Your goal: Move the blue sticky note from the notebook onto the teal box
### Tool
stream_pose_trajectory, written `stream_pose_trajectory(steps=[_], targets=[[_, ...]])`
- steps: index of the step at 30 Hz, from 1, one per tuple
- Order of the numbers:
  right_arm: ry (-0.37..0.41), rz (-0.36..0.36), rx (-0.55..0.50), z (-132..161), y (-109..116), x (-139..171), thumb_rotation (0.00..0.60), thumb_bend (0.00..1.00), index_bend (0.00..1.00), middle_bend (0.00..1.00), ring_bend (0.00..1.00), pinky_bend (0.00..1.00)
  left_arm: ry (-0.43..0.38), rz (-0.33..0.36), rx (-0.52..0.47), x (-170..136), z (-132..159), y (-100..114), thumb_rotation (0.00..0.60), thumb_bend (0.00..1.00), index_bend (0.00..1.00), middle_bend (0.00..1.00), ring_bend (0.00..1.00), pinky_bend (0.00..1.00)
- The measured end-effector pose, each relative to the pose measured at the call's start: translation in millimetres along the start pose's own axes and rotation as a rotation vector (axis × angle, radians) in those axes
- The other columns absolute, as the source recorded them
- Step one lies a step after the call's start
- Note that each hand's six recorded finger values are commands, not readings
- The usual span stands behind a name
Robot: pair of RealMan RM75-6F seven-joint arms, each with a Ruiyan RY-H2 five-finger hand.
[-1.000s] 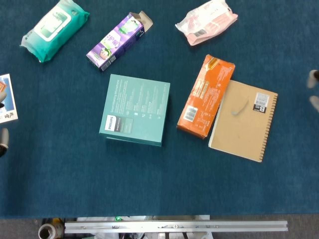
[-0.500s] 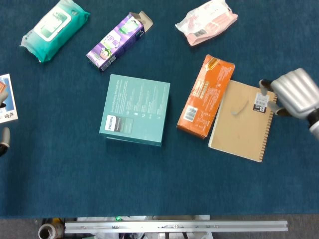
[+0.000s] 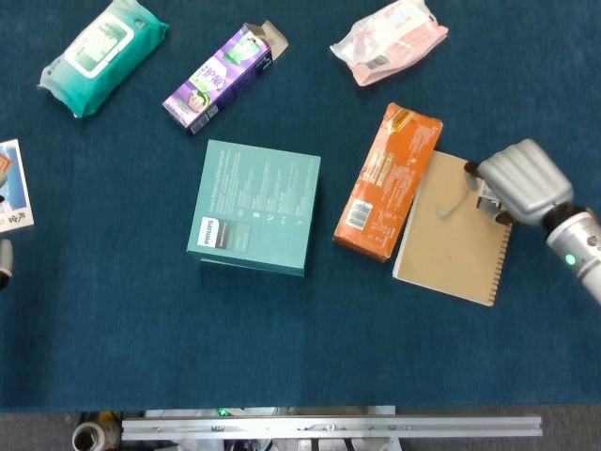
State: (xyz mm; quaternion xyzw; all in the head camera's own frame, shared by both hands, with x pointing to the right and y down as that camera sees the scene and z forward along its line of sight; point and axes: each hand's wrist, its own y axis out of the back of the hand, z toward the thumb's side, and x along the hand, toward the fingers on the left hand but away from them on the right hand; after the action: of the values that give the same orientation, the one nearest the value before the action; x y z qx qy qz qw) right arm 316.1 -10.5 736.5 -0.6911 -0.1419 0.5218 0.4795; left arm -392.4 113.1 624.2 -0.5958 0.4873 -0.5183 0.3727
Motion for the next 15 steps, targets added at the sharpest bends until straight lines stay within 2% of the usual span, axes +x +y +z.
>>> stream_pose_trajectory(steps=[15], targets=[[0.01, 0.033, 0.024, 9.0, -15.7, -19.5, 0.6, 0.28, 0.51, 1.0, 1.0, 1.0, 0.018, -0.002, -0.018, 0.3, -8.5, -1.1, 0.6, 0.48, 0.14, 0.3, 0.26, 0.31]])
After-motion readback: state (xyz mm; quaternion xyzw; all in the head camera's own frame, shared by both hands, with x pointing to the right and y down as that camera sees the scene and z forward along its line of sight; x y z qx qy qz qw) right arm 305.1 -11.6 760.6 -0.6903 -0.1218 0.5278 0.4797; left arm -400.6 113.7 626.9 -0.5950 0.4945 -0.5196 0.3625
